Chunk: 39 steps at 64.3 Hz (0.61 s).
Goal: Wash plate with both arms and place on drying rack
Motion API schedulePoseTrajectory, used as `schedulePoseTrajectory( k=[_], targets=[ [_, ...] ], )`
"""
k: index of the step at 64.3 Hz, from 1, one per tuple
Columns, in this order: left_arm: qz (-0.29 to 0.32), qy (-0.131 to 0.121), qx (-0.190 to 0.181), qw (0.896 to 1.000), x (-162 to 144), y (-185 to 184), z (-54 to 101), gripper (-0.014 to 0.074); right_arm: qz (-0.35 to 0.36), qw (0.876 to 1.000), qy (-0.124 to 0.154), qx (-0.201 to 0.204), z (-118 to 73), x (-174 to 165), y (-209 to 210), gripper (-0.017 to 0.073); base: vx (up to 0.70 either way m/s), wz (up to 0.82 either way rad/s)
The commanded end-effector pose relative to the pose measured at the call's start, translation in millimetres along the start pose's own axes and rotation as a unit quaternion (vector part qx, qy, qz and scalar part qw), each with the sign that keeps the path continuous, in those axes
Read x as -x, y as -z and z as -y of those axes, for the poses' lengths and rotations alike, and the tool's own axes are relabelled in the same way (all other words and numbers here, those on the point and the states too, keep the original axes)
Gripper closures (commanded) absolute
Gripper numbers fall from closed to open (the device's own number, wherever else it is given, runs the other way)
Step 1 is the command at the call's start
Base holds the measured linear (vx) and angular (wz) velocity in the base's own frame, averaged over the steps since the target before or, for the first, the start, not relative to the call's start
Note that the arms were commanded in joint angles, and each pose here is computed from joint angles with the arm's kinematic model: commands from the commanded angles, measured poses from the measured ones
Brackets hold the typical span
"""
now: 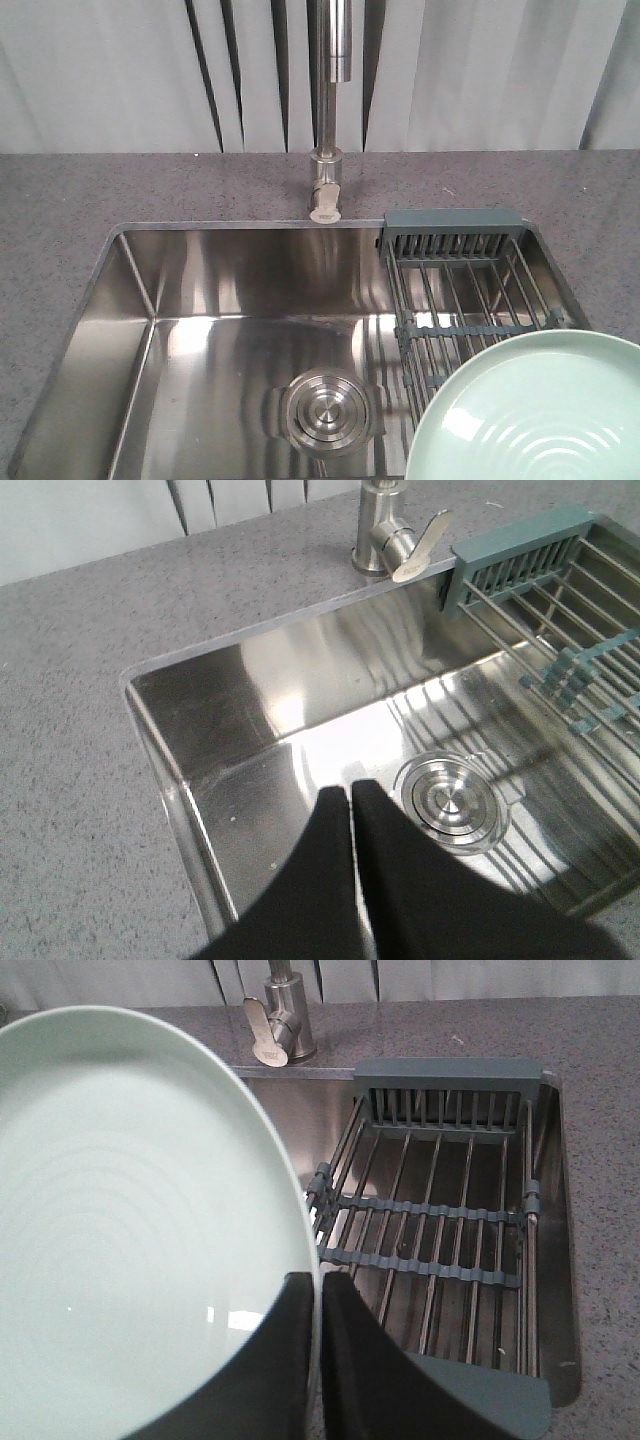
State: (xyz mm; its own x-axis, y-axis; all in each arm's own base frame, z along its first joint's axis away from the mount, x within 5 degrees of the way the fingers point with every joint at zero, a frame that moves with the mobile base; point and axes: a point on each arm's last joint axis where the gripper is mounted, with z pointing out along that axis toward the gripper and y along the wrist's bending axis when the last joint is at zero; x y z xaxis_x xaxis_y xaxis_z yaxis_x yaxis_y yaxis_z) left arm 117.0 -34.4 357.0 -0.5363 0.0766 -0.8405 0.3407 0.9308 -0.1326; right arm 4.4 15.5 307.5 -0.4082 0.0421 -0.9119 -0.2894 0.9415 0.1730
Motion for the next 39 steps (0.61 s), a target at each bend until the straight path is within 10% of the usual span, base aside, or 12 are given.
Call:
schedulePoseTrajectory(
  k=[1,39],
  targets=[
    [0.08,0.016,0.018,0.996,-21,5,-0.1,0.06,0.04,0.999,-0.002,-0.001,-1.2,13,1,0.0561,0.0,0.0],
    [0.148,0.065,0.04,0.986,-76,-8,-7.2,0.06,0.02,1.0,-0.013,-0.005,-1.8,33,-8,0.0561,0.0,0.0]
  ],
)
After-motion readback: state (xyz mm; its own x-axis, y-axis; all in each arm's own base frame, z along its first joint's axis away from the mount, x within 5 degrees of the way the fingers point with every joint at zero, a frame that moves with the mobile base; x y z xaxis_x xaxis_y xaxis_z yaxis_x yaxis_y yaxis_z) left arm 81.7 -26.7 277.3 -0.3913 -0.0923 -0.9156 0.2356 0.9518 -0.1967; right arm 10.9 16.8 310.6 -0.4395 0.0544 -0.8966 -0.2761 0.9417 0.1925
